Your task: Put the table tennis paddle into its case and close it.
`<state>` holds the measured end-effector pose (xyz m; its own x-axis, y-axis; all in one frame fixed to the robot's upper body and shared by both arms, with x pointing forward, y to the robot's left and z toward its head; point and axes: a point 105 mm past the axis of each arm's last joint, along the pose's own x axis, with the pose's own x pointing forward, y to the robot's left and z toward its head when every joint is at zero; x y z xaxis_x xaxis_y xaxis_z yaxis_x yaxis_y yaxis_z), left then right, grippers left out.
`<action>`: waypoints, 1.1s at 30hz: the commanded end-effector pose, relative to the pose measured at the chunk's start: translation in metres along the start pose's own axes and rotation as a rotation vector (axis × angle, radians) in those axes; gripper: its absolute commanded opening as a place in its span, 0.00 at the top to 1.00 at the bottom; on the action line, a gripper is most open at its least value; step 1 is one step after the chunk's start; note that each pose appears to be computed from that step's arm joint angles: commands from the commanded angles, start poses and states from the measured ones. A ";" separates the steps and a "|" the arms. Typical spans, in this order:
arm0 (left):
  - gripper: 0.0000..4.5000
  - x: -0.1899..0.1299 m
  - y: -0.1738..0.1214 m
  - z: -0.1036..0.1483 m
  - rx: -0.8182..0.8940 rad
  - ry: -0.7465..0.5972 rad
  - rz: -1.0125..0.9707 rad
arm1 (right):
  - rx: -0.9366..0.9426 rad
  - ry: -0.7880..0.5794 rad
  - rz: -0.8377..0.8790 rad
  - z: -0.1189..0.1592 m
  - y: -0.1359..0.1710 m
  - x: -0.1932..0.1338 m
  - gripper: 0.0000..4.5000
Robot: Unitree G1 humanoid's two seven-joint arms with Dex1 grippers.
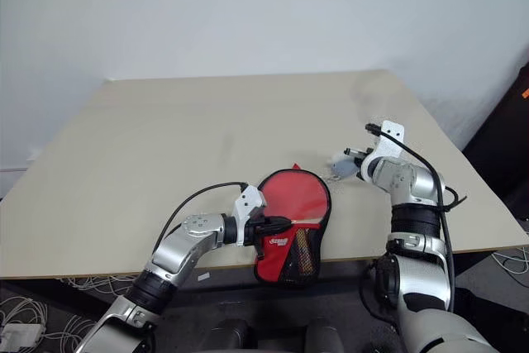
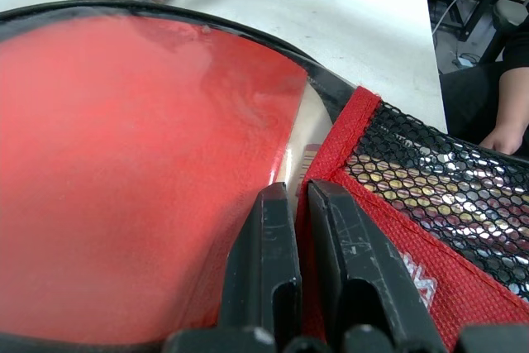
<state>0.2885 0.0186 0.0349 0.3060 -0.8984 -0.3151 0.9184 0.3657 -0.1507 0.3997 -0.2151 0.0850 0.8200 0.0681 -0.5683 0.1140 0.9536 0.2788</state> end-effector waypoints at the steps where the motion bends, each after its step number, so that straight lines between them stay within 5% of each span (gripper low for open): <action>1: 0.94 -0.008 0.012 -0.024 -0.055 0.090 0.060 | 0.001 -0.036 -0.070 0.015 -0.017 -0.015 1.00; 4: 0.94 -0.008 0.014 -0.023 -0.054 0.087 0.064 | 0.018 -0.012 -0.077 0.010 -0.020 -0.016 1.00; 7: 0.94 -0.008 0.015 -0.023 -0.053 0.084 0.068 | 0.023 0.006 -0.066 0.008 -0.018 -0.017 0.83; 12: 0.94 -0.009 0.015 -0.022 -0.048 0.082 0.070 | -0.019 0.018 -0.066 0.011 -0.017 -0.023 0.43; 17: 0.94 -0.011 0.017 -0.016 -0.013 0.059 0.070 | -0.344 0.004 -0.010 0.026 -0.002 -0.046 0.02; 25: 0.94 -0.017 0.019 -0.005 0.058 0.047 0.048 | -0.544 -0.079 0.202 0.069 0.040 -0.070 0.00; 33: 0.94 -0.030 0.031 0.030 0.163 -0.039 0.105 | -0.585 -0.102 0.225 0.078 0.045 -0.037 0.00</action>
<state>0.2968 0.0354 0.0446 0.3222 -0.8913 -0.3190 0.9321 0.3576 -0.0578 0.4100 -0.1999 0.1681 0.8188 0.2767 -0.5030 -0.3560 0.9321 -0.0669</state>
